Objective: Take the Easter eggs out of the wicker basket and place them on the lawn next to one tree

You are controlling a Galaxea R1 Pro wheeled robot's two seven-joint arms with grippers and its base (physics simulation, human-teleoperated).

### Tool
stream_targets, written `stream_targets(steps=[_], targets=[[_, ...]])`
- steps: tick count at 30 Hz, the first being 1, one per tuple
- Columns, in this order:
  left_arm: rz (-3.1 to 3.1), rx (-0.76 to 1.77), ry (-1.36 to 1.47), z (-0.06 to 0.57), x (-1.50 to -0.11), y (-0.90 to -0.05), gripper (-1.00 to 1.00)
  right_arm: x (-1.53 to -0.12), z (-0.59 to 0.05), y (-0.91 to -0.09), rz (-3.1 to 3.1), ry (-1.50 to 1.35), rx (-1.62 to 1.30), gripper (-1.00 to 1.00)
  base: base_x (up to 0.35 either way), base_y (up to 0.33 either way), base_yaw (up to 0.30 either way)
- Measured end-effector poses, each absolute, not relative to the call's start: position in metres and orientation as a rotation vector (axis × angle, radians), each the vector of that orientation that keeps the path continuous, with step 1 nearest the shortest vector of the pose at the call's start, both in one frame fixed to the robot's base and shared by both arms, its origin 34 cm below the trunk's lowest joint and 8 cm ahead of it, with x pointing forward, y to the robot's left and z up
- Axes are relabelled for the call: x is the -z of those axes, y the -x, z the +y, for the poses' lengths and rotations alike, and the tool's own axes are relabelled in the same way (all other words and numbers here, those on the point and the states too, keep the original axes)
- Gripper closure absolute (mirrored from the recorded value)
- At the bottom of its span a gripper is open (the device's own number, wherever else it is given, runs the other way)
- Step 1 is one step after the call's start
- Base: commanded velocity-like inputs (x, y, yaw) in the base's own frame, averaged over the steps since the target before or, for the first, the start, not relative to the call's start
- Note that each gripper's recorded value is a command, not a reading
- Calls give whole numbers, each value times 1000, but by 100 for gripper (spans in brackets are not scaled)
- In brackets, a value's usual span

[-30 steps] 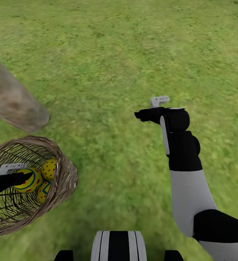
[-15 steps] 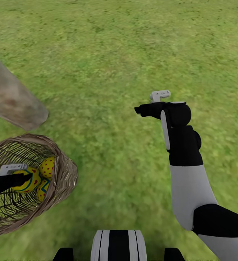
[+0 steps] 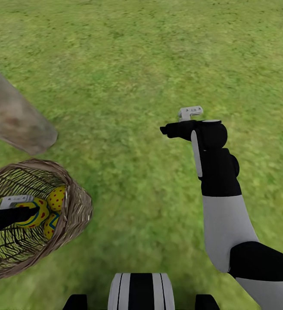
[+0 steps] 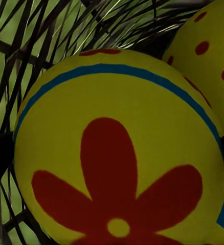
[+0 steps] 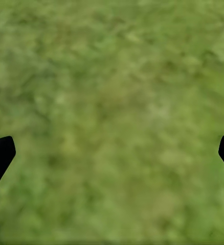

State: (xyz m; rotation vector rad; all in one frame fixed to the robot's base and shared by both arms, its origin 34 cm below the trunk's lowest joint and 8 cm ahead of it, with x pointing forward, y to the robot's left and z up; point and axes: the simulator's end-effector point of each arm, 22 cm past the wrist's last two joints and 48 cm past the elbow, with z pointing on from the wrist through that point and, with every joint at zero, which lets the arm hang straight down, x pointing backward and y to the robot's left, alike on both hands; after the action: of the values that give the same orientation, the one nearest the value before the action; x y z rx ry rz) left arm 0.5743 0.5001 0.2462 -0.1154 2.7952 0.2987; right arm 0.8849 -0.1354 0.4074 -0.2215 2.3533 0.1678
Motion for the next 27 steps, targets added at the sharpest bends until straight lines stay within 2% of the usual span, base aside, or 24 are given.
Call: stream_targets(steps=[27], targets=[[2810, -315, 89, 499, -240, -571, -100, -400, -135, -884, 2363, 222, -169, -100, 0, 0, 0]])
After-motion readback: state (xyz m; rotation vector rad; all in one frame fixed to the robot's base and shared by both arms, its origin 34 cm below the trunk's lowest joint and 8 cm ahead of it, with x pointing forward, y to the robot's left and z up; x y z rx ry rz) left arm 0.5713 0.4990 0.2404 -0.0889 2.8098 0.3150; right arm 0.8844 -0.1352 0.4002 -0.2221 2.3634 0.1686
